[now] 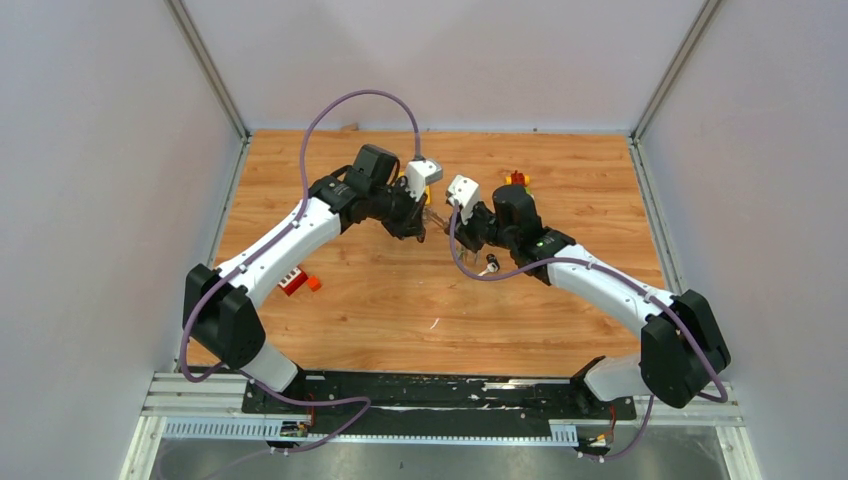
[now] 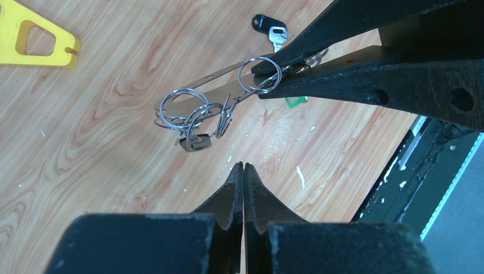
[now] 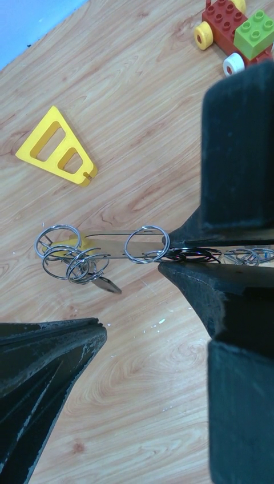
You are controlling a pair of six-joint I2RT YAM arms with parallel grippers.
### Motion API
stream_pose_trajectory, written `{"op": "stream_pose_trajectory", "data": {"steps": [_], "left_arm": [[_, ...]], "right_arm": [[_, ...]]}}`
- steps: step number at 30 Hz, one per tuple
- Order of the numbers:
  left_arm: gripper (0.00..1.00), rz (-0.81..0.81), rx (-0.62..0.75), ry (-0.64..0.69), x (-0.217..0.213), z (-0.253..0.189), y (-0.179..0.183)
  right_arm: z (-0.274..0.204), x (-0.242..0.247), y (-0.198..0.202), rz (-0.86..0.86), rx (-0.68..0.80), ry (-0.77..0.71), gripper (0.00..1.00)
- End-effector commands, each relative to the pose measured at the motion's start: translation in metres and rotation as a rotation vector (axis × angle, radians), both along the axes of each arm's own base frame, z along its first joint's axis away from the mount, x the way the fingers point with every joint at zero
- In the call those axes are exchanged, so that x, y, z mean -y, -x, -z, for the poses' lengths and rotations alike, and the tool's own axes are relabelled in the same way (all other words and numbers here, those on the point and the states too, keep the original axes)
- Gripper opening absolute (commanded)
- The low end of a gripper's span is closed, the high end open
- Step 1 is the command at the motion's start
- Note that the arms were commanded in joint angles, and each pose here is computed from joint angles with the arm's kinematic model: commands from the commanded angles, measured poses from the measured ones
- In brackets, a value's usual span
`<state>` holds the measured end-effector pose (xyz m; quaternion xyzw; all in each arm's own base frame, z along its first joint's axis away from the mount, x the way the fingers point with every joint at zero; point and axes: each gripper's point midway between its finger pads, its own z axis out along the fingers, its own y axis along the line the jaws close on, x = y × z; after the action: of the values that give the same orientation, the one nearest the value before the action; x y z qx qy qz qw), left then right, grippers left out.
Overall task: Put the keys on the keyring
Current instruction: Adjust the keyring.
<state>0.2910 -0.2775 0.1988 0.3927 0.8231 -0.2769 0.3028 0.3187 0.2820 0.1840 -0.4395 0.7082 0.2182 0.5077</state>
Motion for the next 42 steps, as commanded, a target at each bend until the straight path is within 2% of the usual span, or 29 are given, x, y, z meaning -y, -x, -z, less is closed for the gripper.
{"op": "stream_pose_trajectory", "data": {"steps": [1,7,14,20,32,42], "left_arm": [[0.0,0.039,0.069,0.029,0.006,-0.019,-0.006],[0.0,0.075,0.17,0.038,0.003,-0.021,-0.01],[0.22,0.147,0.276,0.051,0.0,-0.019,-0.006],[0.31,0.184,0.305,0.119,0.001,-0.014,-0.001],[0.51,0.326,0.511,0.285,-0.009,-0.025,0.013],[0.52,0.448,0.573,0.339,-0.001,-0.024,0.023]], "right_arm": [[-0.05,-0.012,-0.005,-0.036,0.107,-0.106,0.02],[-0.051,-0.014,-0.002,-0.045,0.09,-0.118,0.0],[-0.053,-0.015,-0.001,-0.05,0.078,-0.125,0.0],[-0.054,-0.015,0.0,-0.056,0.07,-0.133,0.0],[-0.054,-0.016,0.003,-0.075,0.05,-0.146,0.0],[-0.054,-0.017,0.004,-0.081,0.049,-0.149,0.0]]}}
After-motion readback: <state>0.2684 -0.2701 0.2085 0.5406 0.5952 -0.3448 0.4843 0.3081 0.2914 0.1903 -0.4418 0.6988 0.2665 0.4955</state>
